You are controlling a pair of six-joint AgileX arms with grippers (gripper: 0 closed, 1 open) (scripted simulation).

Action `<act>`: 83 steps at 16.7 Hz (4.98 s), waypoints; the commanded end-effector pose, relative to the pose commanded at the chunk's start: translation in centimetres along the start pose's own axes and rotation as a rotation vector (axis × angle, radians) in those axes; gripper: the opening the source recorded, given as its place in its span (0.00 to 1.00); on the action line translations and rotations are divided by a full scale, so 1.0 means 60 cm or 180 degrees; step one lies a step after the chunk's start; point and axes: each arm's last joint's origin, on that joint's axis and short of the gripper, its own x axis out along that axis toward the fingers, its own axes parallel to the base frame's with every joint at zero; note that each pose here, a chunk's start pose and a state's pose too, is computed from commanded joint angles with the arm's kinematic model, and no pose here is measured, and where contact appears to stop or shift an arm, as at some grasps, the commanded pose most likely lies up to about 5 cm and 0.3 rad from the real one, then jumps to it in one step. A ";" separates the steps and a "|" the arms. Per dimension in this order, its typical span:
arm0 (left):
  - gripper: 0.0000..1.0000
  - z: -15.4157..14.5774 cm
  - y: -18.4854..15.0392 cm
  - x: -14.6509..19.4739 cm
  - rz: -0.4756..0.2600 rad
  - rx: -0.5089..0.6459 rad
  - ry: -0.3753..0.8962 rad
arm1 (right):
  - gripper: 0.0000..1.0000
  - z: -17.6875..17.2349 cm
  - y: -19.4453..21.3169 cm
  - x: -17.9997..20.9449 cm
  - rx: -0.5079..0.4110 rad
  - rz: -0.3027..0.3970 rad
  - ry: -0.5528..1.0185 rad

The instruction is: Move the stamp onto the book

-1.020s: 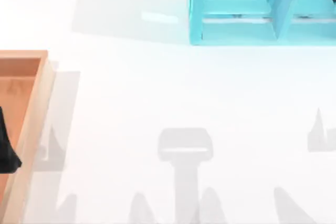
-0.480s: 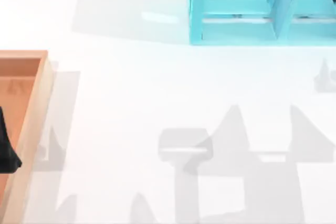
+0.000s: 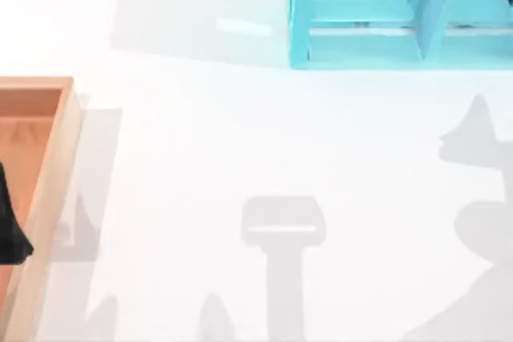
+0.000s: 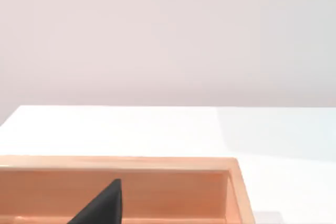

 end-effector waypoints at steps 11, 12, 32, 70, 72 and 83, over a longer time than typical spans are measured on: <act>1.00 0.000 0.000 0.000 0.0000 0.0000 0.0000 | 1.00 -0.051 -0.032 0.036 0.0005 -0.0004 -0.0077; 1.00 0.000 0.000 0.000 0.0000 0.0000 0.0000 | 1.00 -0.051 -0.033 0.041 0.0005 -0.0007 -0.0078; 1.00 0.000 0.000 0.000 0.0000 0.0000 0.0000 | 0.70 -0.046 -0.036 0.202 0.0003 -0.0014 -0.0090; 1.00 0.000 0.000 0.000 0.0000 0.0000 0.0000 | 0.00 0.242 -0.048 -0.170 0.0005 -0.0031 -0.0097; 1.00 0.000 0.000 0.000 0.0000 0.0000 0.0000 | 0.00 0.242 -0.047 -0.173 0.0007 -0.0030 -0.0093; 1.00 0.000 0.000 0.000 0.0000 0.0000 0.0000 | 0.00 0.280 0.069 -0.105 -0.0783 0.0099 -0.0390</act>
